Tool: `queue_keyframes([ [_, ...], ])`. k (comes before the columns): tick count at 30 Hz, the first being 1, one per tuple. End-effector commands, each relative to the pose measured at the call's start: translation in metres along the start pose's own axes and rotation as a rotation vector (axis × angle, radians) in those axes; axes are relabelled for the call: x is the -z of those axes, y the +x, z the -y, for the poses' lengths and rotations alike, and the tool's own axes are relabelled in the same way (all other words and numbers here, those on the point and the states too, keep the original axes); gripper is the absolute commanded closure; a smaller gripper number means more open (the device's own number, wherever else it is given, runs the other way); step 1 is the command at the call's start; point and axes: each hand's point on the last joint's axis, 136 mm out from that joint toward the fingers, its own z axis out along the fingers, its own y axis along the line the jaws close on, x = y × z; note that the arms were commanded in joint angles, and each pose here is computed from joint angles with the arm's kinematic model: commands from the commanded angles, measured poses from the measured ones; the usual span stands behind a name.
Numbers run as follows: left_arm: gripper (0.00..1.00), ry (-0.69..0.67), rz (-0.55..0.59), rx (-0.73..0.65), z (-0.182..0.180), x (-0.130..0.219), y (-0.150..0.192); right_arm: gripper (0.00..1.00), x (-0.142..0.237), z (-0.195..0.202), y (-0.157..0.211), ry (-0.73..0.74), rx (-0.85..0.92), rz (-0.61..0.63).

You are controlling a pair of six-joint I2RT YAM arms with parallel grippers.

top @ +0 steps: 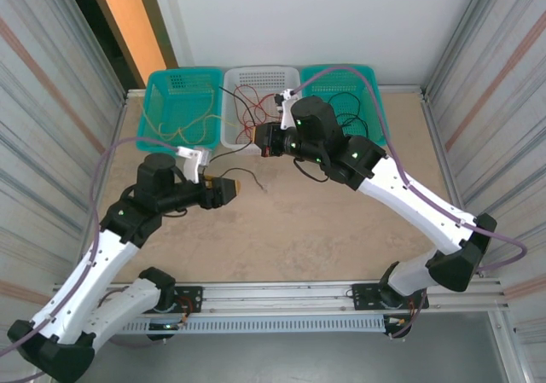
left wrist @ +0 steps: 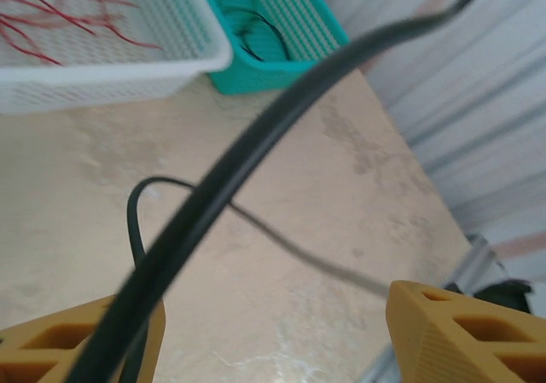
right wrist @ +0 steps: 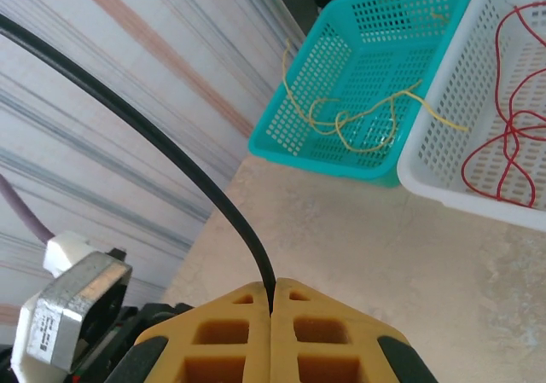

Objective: Untangle the cables

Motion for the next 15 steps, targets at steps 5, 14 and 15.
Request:
queue_keyframes([
  [5,0.32,-0.082,0.053,-0.084,-0.007,0.022,-0.013,1.0,0.024,-0.013,-0.017,-0.052,0.02,0.049],
  [14,0.35,-0.124,0.018,-0.003,-0.022,0.007,-0.004,1.0,0.042,-0.003,-0.031,-0.026,-0.004,0.077],
  [15,0.33,-0.118,0.009,0.014,-0.023,0.005,0.0,1.0,0.044,0.001,-0.035,-0.008,-0.006,0.081],
])
